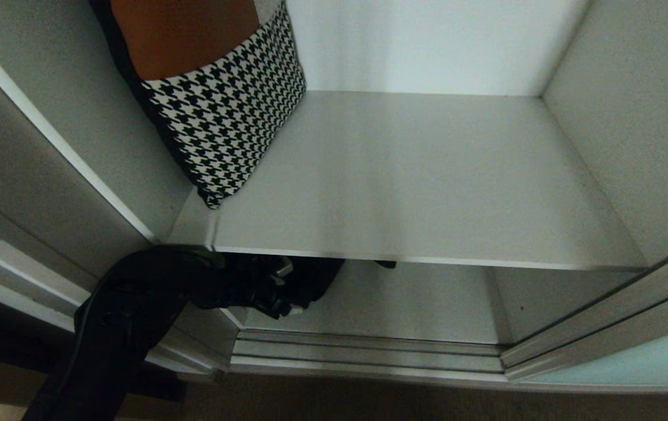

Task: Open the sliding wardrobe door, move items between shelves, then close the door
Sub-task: Place the bag on the higher shelf

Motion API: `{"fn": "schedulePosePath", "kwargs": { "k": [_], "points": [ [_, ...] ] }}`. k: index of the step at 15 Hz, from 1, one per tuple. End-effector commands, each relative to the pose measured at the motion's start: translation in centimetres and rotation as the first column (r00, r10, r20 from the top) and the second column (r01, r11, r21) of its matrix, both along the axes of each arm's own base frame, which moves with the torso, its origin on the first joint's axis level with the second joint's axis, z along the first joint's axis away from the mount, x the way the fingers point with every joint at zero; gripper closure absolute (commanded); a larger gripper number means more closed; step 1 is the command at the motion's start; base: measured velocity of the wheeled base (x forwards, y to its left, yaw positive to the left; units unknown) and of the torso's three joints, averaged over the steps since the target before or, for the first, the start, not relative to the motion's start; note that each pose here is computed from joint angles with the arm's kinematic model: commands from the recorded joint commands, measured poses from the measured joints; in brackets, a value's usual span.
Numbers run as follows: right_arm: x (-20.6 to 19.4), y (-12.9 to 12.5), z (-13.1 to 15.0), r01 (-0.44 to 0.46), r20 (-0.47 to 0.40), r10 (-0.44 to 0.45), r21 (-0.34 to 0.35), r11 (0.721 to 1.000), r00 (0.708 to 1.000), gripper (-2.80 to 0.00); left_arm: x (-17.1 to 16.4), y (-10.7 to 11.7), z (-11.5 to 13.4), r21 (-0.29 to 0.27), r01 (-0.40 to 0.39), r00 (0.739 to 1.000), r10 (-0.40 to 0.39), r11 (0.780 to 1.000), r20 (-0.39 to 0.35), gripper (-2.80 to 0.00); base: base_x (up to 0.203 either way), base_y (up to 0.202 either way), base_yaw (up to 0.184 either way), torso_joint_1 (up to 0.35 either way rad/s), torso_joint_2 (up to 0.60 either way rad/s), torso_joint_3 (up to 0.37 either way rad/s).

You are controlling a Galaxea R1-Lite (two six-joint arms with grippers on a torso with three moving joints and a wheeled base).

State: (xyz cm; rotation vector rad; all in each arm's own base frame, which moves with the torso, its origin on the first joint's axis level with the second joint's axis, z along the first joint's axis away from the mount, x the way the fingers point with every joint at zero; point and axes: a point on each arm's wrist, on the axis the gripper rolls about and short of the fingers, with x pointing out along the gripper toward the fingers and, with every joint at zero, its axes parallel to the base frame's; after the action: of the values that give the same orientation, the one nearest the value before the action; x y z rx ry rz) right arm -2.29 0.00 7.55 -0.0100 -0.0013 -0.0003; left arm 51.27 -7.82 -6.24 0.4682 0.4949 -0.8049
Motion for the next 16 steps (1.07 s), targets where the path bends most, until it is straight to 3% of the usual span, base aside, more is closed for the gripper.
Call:
{"fn": "schedulePosePath", "kwargs": {
  "k": [1,7,11,12,14,16],
  "points": [
    [0.0,0.0,0.0,0.000,0.000,0.000,-0.001,1.000,1.000,0.00,0.0,-0.3,0.9,-0.007,0.006,1.000,-0.006,1.000,0.011,-2.80,0.000,0.000,0.000,0.000,0.00,0.000],
    [0.0,0.0,0.0,0.000,0.000,0.000,0.001,1.000,1.000,0.00,-0.4,-2.2,0.6,-0.065,-0.014,0.998,0.010,0.998,-0.058,-2.80,0.000,0.000,0.000,0.000,0.00,0.000],
    [0.0,0.0,0.0,0.000,0.000,0.000,0.000,1.000,1.000,0.00,-0.3,-3.7,1.4,-0.074,-0.014,1.000,0.012,0.997,-0.027,-2.80,0.000,0.000,0.000,0.000,0.00,0.000],
    [0.0,0.0,0.0,0.000,0.000,0.000,-0.001,1.000,1.000,0.00,-0.4,-4.3,1.5,-0.071,-0.043,0.999,0.041,0.997,-0.028,-2.80,0.000,0.000,0.000,0.000,0.00,0.000],
    [0.0,0.0,0.0,0.000,-0.001,0.000,0.000,1.000,1.000,0.00,-0.2,-6.2,1.7,-0.112,-0.175,0.984,0.171,0.978,-0.039,-2.80,0.000,0.000,0.000,0.000,0.00,0.000],
    [0.0,0.0,0.0,0.000,-0.001,0.000,-0.001,1.000,1.000,0.00,-0.4,-8.1,1.7,-0.117,-0.224,0.974,0.222,0.967,-0.031,-2.80,0.000,0.000,0.000,0.000,0.00,0.000]
  ]
}}
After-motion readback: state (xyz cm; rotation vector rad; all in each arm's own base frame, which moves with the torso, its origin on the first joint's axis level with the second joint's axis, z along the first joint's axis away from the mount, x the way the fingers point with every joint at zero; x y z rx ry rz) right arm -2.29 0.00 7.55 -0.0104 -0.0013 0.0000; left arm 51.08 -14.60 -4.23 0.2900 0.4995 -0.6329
